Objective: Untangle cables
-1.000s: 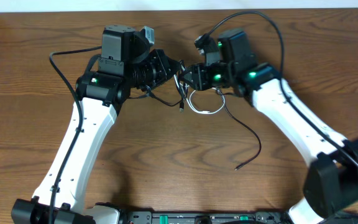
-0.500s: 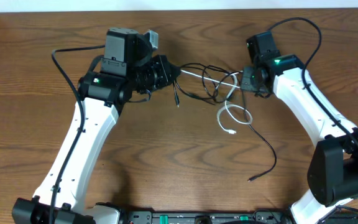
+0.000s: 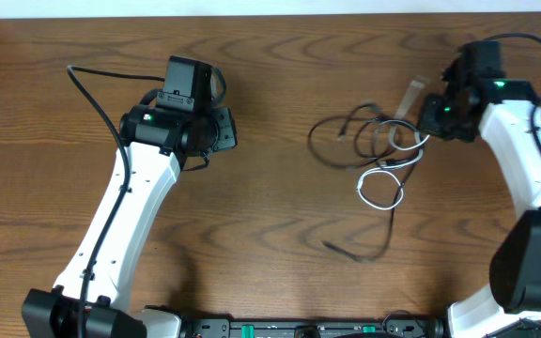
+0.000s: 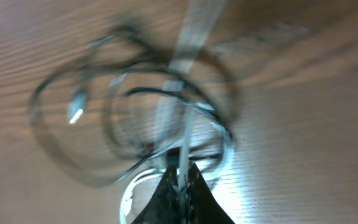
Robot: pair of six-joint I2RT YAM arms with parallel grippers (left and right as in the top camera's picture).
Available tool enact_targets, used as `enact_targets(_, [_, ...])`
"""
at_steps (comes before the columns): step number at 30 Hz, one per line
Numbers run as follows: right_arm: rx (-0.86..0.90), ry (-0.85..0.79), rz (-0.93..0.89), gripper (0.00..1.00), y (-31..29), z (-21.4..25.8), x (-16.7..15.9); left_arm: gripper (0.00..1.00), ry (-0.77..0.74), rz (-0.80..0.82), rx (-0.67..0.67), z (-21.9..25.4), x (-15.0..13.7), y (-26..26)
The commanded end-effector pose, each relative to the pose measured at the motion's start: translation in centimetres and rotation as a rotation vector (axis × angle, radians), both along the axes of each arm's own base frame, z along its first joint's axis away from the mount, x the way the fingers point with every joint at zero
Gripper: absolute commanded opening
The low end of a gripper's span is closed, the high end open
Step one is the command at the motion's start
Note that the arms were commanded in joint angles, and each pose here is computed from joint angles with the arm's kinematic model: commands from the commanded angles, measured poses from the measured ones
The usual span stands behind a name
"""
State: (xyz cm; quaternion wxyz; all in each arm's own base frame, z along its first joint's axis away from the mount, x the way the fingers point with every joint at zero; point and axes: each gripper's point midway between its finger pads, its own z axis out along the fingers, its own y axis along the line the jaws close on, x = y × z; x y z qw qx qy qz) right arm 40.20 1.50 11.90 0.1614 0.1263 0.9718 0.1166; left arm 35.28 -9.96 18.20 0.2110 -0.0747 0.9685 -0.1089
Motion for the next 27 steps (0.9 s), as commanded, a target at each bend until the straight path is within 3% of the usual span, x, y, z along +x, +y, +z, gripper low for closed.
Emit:
enact_targets(1, [0.209, -0.091, 0.204, 0.01, 3.9, 2.9, -0.4, 0.44, -0.029, -0.1, -0.022, 0.0, 0.5, -1.2])
enact_targets(6, [0.216, -0.069, 0.233, 0.01, 5.2, 2.8, -1.0, 0.51, -0.056, -0.319, -0.275, 0.1, 1.2, -8.7])
enact_targets(10, [0.203, -0.051, 0.231, 0.01, 5.2, 2.5, -1.3, 0.52, -0.009, -0.369, -0.329, -3.0, 1.8, -13.4])
enact_targets(19, [0.16, -0.008, 0.209, 0.01, 4.3, 1.9, -2.0, 0.61, 0.205, -0.108, -0.513, -12.1, 2.7, -22.4])
enact_targets(27, [0.15, -0.007, 0.206, 0.01, 4.2, 1.8, -2.0, 0.6, 0.233, 0.026, -0.607, -15.6, 3.3, -26.5])
